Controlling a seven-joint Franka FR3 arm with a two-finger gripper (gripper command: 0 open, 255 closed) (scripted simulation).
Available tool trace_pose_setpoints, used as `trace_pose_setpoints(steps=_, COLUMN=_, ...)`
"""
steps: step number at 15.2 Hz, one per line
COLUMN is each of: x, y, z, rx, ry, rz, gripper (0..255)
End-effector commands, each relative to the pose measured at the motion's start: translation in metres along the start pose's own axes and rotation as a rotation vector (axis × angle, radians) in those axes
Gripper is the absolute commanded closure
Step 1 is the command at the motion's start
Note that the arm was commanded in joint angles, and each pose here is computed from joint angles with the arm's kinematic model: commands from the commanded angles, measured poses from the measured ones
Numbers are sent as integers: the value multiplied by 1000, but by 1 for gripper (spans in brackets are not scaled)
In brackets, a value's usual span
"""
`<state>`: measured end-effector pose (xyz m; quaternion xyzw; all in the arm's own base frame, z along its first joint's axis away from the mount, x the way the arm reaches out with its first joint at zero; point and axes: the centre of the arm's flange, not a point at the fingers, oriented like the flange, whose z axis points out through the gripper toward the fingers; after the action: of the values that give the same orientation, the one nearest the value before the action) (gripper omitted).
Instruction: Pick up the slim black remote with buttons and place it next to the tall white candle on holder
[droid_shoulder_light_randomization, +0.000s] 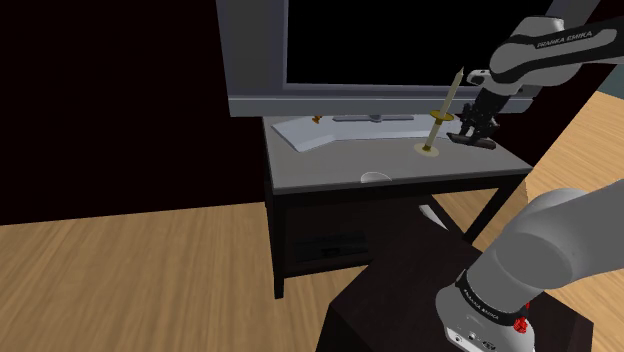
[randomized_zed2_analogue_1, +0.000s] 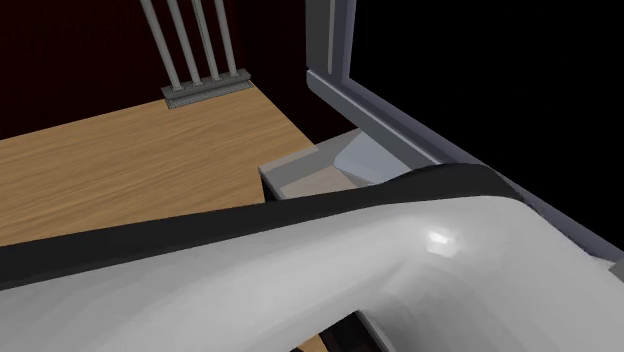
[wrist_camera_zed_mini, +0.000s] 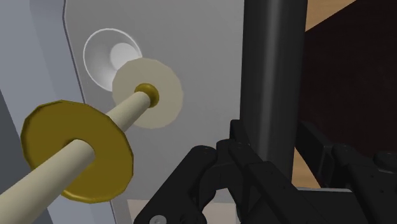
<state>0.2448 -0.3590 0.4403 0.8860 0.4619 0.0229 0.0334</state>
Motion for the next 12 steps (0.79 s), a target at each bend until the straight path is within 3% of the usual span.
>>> trace_pose_setpoints(steps=1, x=0, y=-1, z=11, rx=-1, ry=0, rz=0, gripper=255)
trace_pose_setpoints(steps=12, x=0, y=-6, z=69, rx=-1, ry=0, rz=0, gripper=255)
